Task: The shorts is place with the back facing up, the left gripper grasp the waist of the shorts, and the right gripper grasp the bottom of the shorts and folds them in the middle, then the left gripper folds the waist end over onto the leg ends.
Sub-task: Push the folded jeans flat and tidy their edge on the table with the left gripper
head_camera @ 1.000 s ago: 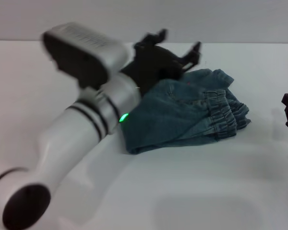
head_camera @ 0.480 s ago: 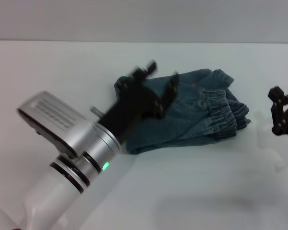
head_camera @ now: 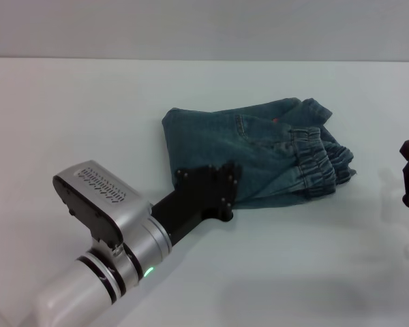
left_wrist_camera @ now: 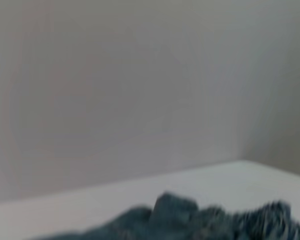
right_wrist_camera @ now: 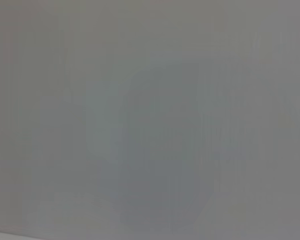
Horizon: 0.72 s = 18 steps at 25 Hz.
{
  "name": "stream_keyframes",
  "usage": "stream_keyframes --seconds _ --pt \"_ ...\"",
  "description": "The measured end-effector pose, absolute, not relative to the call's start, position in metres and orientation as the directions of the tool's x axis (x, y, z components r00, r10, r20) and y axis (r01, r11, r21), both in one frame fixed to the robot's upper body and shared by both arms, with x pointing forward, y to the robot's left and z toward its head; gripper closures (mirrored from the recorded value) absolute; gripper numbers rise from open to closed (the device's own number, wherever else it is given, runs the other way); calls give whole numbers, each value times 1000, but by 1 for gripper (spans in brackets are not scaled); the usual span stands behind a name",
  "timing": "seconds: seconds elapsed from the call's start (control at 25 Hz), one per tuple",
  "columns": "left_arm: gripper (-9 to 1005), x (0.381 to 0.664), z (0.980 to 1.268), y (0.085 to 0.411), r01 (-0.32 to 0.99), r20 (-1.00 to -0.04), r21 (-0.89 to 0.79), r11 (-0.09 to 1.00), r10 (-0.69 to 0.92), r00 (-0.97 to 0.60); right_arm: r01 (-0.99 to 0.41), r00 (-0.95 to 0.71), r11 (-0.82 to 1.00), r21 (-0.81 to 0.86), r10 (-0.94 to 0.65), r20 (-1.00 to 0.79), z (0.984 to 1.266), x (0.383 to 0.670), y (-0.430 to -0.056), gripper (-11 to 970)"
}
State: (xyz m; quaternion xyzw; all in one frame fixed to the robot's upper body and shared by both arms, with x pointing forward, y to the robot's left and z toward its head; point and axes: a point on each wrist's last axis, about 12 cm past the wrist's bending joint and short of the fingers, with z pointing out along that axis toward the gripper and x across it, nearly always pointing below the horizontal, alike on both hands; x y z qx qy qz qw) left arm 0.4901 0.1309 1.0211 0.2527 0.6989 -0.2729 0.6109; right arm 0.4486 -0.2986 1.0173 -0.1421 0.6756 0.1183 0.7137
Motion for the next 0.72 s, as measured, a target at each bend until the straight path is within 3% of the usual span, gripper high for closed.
stream_keyframes --seconds 0.28,0.72 --pt "998 488 1004 140 654 -966 -128 745 54 -251 -362 56 931 -40 -21 -998 1016 448 -299 863" --pt "965 525 1003 150 586 -931 -177 791 59 -361 -355 56 934 -32 -13 -998 1016 448 -299 857"
